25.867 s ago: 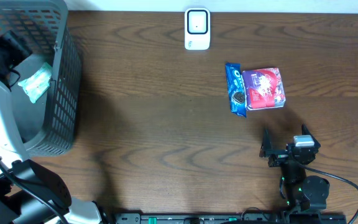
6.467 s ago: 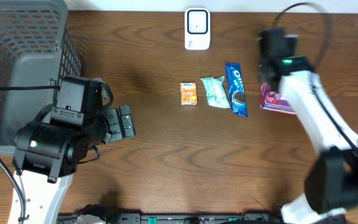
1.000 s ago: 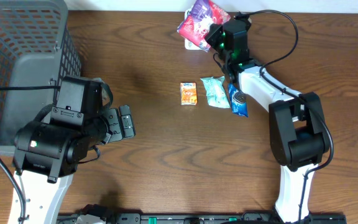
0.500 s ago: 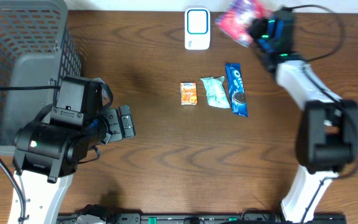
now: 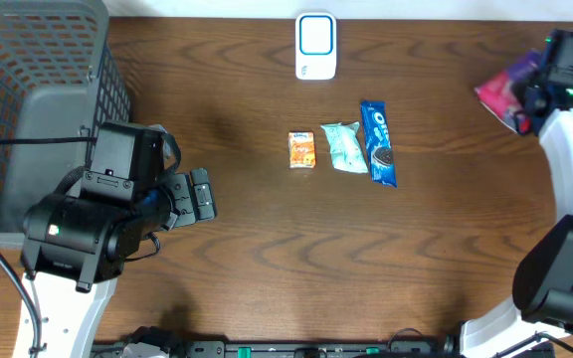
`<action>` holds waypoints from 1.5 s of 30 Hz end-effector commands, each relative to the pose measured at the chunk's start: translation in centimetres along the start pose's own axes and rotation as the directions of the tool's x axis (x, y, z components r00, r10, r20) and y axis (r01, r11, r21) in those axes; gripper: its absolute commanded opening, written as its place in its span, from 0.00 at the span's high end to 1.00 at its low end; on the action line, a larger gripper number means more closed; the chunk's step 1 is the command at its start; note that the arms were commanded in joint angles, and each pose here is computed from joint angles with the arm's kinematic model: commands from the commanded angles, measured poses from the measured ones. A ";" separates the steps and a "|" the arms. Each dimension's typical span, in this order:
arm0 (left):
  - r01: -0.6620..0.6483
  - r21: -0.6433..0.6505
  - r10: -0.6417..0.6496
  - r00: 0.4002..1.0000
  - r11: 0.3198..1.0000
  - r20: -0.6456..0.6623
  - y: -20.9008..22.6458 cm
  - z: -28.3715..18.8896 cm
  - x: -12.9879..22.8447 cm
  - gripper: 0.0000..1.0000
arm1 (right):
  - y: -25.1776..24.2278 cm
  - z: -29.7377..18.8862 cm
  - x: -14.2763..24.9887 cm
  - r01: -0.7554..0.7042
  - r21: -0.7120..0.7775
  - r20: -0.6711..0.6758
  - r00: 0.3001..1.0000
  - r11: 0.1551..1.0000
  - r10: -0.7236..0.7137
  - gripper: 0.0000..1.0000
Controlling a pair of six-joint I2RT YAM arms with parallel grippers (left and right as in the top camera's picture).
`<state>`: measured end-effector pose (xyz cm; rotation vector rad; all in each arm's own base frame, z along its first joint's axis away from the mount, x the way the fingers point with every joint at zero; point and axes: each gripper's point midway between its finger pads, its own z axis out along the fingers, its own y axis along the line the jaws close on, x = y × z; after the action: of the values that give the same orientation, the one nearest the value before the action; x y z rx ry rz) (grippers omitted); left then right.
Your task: Scan the item barcode
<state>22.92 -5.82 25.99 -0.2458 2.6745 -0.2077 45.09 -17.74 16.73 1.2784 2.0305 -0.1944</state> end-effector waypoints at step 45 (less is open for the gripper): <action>0.009 -0.013 -0.009 1.000 1.000 0.005 0.2 0.0 -0.2 0.02 | -9.9 7.7 10.8 0.353 0.264 -0.356 0.901 0.898 -0.249 0.99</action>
<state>22.93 -5.82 26.00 -0.2458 2.6741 -0.2078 38.66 -16.92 4.13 1.1793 2.5520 -0.4560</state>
